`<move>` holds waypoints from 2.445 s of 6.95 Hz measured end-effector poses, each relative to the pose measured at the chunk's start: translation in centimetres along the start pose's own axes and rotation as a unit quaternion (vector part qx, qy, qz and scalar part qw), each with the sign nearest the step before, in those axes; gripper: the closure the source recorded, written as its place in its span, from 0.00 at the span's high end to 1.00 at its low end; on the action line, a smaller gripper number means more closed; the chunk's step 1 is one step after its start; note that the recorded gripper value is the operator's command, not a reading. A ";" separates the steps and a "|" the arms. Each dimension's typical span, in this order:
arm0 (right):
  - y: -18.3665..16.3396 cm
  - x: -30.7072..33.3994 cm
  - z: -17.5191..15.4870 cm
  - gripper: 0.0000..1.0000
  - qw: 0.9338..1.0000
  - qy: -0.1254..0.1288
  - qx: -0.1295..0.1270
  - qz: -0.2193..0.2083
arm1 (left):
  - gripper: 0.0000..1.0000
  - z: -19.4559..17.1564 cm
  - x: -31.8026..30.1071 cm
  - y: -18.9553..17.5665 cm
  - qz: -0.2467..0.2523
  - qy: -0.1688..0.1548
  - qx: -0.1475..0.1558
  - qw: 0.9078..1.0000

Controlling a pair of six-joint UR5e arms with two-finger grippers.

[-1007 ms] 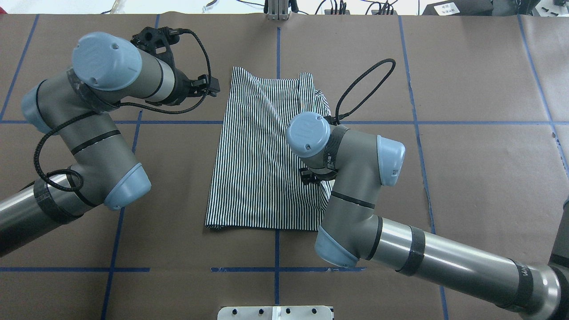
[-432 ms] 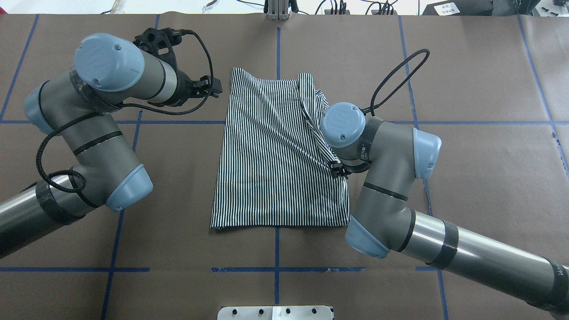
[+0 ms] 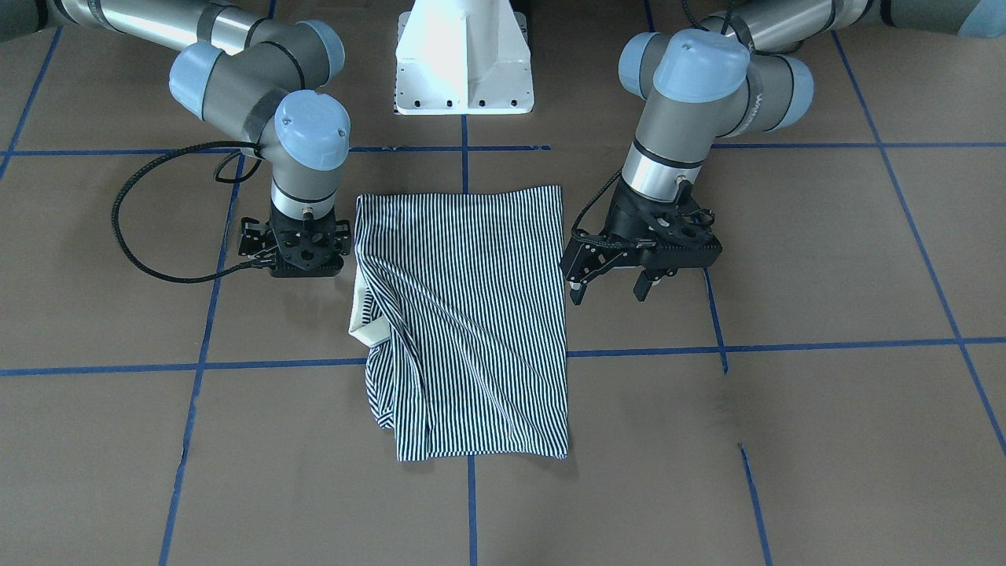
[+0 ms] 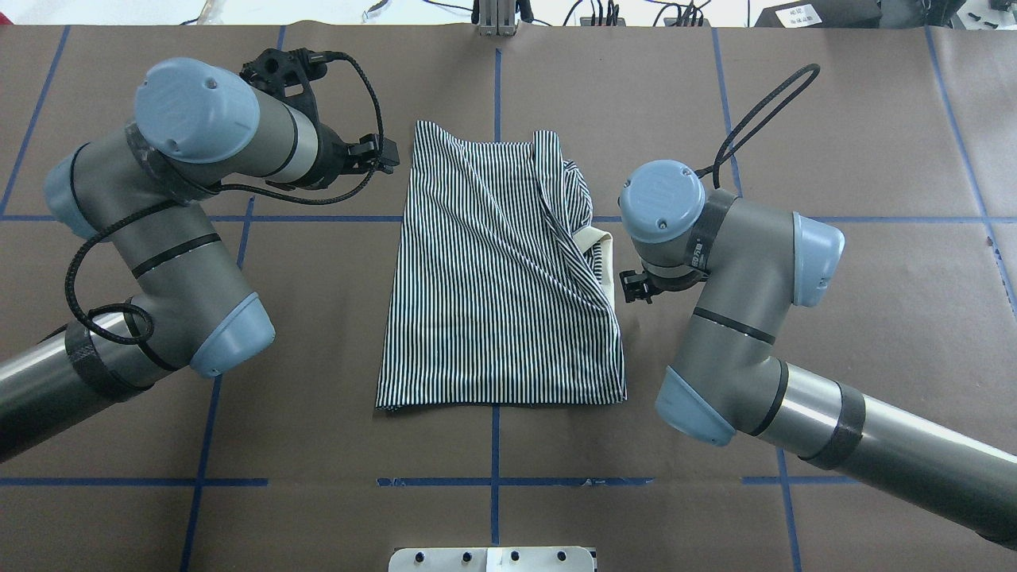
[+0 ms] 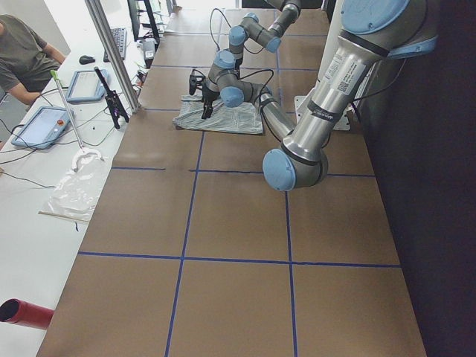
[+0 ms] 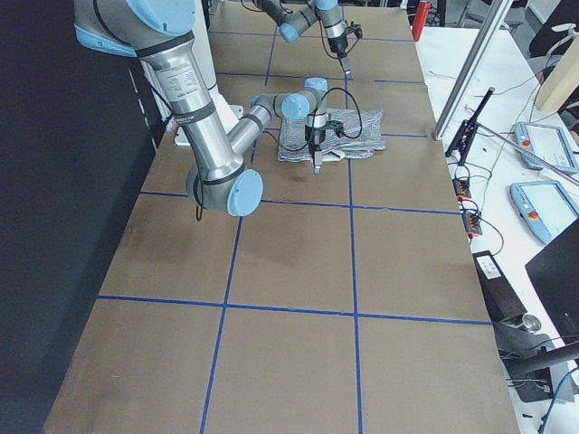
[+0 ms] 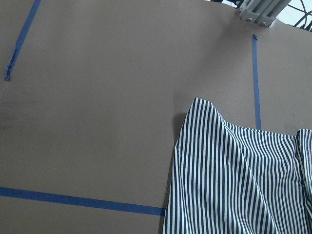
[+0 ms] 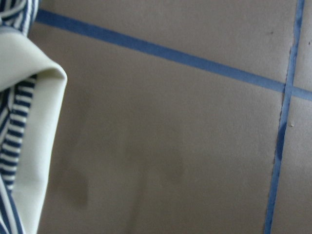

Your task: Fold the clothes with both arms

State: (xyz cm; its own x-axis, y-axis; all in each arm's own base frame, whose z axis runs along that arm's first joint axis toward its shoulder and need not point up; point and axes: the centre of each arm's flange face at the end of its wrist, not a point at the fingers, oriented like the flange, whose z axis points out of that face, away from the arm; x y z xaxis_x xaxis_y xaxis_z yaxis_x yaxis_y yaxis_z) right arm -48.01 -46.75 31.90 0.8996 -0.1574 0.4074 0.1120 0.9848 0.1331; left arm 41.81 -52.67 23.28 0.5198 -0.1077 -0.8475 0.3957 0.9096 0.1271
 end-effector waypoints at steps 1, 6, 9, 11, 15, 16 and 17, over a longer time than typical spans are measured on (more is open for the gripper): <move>-2.4 -0.9 -1.6 1.00 1.000 -0.015 0.015 -0.001 | 1.00 -0.1 0.1 0.0 0.001 0.001 0.000 1.000; -12.8 -7.6 -3.7 0.77 0.987 -0.114 0.110 -0.004 | 1.00 0.1 -0.5 0.1 0.006 0.002 0.000 1.000; -12.4 -8.3 -2.8 0.68 0.985 -0.144 0.098 -0.014 | 1.00 0.1 -0.5 0.1 0.007 0.006 0.001 1.000; -11.7 -8.7 -1.3 0.51 0.986 -0.141 0.084 -0.020 | 1.00 0.3 -0.6 0.0 0.007 0.006 0.001 1.000; -10.5 -9.7 -0.1 0.31 0.987 -0.140 0.073 -0.027 | 1.00 1.4 -1.0 -0.1 0.009 0.012 0.003 1.000; -10.3 -9.9 0.1 0.26 0.987 -0.140 0.071 -0.029 | 1.00 1.4 -1.0 -0.1 0.009 0.013 0.003 1.000; -10.1 -10.0 0.1 0.26 0.987 -0.141 0.069 -0.030 | 1.00 1.4 -1.0 -0.1 0.009 0.013 0.003 1.000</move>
State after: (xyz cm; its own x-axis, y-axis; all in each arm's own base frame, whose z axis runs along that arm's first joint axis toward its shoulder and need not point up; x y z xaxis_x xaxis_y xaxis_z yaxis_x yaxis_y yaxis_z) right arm -58.16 -55.17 26.63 0.7373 -0.2495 0.6278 0.0859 0.9564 0.2792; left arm 42.32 -53.24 24.89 0.5068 -0.0803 -0.8583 0.3910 0.9088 0.1458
